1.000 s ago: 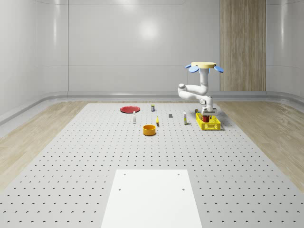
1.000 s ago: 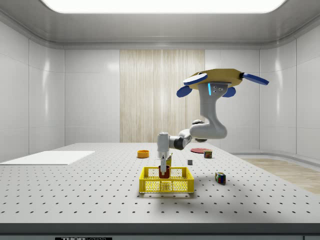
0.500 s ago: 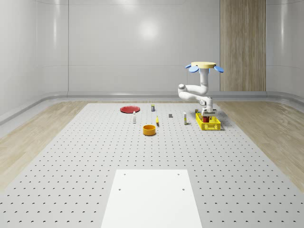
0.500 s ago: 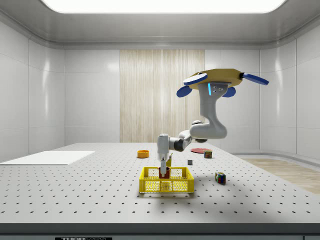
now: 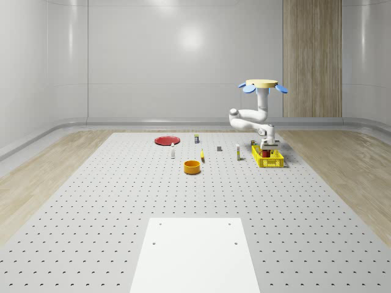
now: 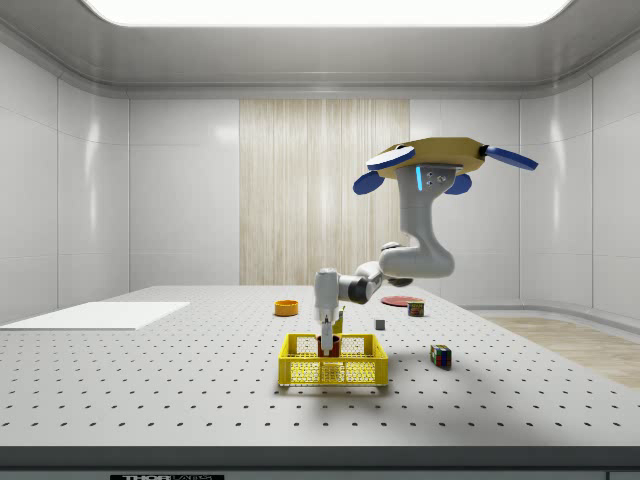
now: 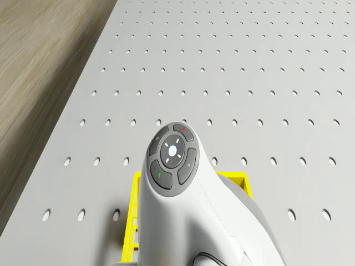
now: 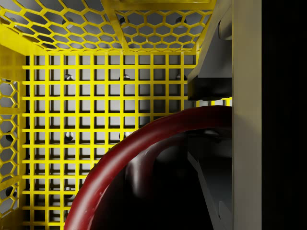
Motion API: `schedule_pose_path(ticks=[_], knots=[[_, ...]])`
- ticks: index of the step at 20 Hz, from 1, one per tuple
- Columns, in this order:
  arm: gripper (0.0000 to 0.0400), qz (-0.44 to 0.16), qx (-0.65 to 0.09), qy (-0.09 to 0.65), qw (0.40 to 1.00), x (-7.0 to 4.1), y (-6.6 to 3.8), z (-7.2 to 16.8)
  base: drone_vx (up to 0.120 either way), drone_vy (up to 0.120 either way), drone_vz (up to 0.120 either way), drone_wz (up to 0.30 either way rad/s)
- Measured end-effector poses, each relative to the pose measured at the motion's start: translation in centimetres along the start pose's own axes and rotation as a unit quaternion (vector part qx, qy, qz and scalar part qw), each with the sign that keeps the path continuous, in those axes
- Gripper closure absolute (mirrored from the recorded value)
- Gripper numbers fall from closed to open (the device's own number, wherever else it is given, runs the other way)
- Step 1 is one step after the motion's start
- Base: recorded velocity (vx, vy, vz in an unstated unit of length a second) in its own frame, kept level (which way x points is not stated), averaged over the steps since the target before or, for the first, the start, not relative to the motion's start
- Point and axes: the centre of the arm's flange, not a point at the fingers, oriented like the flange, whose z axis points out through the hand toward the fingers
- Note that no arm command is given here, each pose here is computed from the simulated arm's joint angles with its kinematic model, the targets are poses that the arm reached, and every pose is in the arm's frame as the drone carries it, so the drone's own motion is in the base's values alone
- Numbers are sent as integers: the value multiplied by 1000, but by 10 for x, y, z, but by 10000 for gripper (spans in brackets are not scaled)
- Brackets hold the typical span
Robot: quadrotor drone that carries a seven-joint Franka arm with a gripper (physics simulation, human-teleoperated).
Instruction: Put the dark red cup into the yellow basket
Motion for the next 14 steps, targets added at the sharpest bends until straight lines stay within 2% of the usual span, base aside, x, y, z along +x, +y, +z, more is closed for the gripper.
schedule_pose_path(ticks=[2,4,5,7,10,14], knots=[[300,0,0,0,1000,-2,-2,0,0,0,0,0],[182,0,0,0,1000,-3,-3,0,0,0,0,0],[142,0,0,0,1000,-4,-4,0,0,0,0,0],[86,0,0,0,1000,-5,-5,-4,0,0,0,0],[41,0,0,0,1000,-5,-5,-11,0,0,0,0],[18,0,0,0,1000,-5,-5,-16,0,0,0,0]])
